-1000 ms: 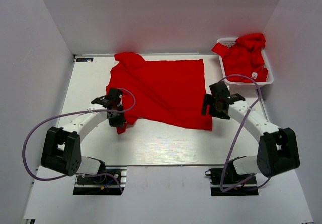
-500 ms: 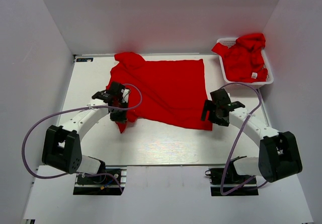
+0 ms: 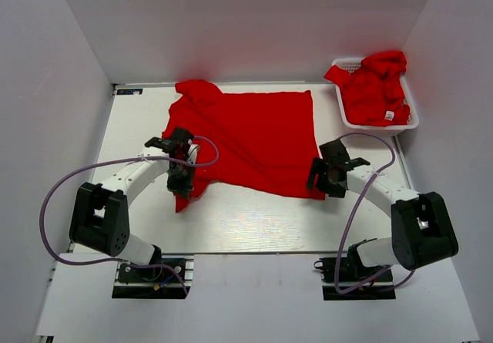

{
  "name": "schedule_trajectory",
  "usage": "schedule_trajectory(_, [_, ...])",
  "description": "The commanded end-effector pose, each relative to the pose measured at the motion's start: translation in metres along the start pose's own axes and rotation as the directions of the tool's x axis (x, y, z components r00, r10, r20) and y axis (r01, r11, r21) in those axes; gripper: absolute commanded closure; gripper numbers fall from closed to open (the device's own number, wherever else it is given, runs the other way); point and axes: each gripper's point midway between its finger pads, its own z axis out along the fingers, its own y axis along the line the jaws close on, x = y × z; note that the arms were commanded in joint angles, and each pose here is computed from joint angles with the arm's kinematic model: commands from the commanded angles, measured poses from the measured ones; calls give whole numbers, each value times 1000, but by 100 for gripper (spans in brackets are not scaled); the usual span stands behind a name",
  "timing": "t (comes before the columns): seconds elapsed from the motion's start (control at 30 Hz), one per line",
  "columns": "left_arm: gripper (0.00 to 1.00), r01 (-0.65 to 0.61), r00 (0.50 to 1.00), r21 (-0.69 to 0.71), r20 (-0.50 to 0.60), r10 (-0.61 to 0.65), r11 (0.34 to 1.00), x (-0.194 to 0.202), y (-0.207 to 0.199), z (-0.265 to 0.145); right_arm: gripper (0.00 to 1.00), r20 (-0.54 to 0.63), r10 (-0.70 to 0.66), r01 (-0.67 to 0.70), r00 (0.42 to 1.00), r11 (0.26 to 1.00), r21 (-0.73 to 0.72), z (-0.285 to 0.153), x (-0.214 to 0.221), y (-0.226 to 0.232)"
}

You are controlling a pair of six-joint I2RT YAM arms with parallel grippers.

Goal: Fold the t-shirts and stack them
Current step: Grap the side of the flattened tshirt closest away from the robot with both arms

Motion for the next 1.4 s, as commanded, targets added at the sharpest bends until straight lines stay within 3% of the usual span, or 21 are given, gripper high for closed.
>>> schedule_trajectory(0.0, [100, 29, 1000, 28, -14, -28, 999, 5, -7, -8, 22, -13, 16, -16, 1000, 1000, 15, 4, 4, -2])
schedule_trajectory(0.2, [100, 44, 994, 18, -97, -43, 999, 28, -4, -5, 25, -40, 34, -33, 999, 999, 13, 13, 10, -1])
schedule_trajectory(0.43, [100, 41, 991, 43, -132, -35, 998, 38, -7, -3, 50, -63, 36, -33, 997, 999, 43, 15, 21, -9])
schedule_trajectory(0.47, [100, 41, 991, 43, -132, -35, 998, 38, -7, -3, 59, -66, 37, -34, 997, 998, 48, 16, 22, -10])
schedule_trajectory(0.5, [100, 42, 989, 41, -144, -36, 998, 41, -7, -4, 82, -67, 49, -46, 997, 998, 51, 16, 23, -10])
schedule_trajectory(0.57, [100, 42, 989, 41, -144, -36, 998, 41, -7, -4, 100, -72, 55, -51, 996, 997, 54, 13, 25, -12])
schedule_trajectory(0.73, [100, 44, 984, 25, -171, -39, 999, 48, -4, -6, 100, -37, 66, -63, 997, 994, 84, -4, 17, -18])
schedule_trajectory(0.9, [100, 37, 992, 12, -125, -35, 999, 32, -4, -17, 100, 2, 40, -40, 999, 995, 90, -16, 0, -17])
schedule_trajectory(1.07, [100, 47, 996, -111, -68, -55, 993, 2, 13, -23, 100, 21, 39, -40, 999, 996, 78, -18, -14, -9])
schedule_trajectory(1.27, [100, -13, 1000, -27, 9, 14, 1000, -41, -4, -26, 100, 67, 23, -26, 997, 999, 47, -24, -38, 5])
schedule_trajectory(1.37, [100, -23, 999, -120, 24, 26, 992, -54, 11, -28, 100, 84, 18, -21, 996, 999, 38, -26, -49, 10])
